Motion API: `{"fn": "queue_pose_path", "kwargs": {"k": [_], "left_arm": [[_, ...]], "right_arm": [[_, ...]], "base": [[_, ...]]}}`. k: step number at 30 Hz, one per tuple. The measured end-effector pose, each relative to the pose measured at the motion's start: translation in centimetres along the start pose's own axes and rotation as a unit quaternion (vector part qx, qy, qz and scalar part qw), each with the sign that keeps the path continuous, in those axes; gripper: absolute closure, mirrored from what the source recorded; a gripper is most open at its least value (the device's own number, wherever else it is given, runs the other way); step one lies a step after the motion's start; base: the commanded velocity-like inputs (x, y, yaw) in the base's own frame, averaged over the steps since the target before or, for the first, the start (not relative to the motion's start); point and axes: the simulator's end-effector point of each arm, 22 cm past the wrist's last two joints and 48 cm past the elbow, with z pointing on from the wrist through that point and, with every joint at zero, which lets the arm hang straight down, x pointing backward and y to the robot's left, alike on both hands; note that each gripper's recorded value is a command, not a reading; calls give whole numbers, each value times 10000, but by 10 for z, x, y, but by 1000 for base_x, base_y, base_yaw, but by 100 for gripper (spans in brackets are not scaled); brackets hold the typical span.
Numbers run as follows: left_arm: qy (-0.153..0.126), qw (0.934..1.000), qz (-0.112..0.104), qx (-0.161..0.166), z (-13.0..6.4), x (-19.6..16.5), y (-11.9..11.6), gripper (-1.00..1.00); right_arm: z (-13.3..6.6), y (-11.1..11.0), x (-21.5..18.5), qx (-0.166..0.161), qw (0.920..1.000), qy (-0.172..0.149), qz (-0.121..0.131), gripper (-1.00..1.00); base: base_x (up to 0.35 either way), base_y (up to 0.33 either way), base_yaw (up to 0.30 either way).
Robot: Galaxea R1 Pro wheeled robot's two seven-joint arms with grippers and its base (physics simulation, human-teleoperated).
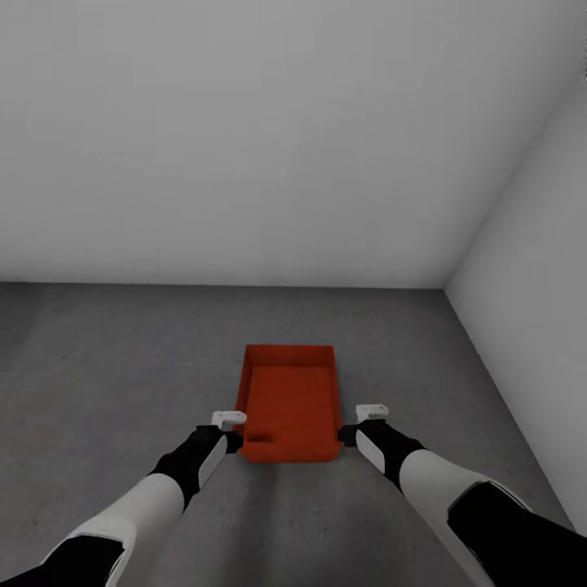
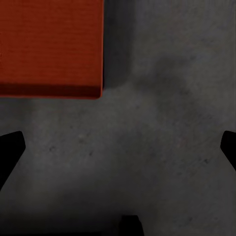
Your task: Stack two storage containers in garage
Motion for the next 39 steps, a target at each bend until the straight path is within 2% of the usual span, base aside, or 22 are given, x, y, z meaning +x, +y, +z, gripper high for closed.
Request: {"fn": "queue_pose_path", "kwargs": {"k": [39], "left_arm": [[-303,9995,-29,3,-25,-27,2,-100]], "right_arm": [[-25,-3,-28,13,9995,-302,18,-100]], "base": [[0,0,0]]}}
